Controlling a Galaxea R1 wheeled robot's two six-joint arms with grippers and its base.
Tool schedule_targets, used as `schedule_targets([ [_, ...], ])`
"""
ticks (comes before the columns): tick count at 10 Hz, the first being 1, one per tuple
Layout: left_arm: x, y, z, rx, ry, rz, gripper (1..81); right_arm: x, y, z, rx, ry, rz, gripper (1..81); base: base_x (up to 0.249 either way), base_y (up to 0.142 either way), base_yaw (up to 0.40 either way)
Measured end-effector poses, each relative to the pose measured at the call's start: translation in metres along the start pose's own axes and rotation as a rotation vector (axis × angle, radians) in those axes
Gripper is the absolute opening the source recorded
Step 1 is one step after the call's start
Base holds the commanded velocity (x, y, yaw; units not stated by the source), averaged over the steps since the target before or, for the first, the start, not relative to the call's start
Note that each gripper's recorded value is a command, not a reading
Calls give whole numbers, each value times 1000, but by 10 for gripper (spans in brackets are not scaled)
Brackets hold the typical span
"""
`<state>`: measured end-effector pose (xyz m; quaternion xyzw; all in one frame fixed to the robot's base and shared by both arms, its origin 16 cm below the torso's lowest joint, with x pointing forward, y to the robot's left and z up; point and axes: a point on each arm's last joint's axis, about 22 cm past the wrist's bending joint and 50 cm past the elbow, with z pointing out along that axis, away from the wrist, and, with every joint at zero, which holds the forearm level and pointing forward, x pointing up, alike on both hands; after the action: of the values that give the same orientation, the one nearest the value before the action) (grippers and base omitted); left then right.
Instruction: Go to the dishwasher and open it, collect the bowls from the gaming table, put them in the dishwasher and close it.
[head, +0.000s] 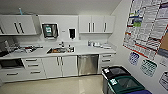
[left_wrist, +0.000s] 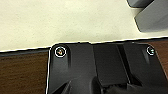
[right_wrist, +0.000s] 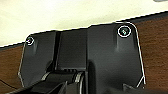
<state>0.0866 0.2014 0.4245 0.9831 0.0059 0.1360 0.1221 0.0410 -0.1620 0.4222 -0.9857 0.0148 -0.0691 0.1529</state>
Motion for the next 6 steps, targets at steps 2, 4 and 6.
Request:
schedule_targets([
  [2,0,0,0,0,0,0,811,0,-1,0,1,0,1,811,135,90,0],
  [4,0,0,0,0,0,0,811,1,-1,0,1,0,0,811,135,90,0],
  [6,-4,5,0,-7,-4,-2,811,-1,5,-1,-7,-1,0,811,134,81,0],
])
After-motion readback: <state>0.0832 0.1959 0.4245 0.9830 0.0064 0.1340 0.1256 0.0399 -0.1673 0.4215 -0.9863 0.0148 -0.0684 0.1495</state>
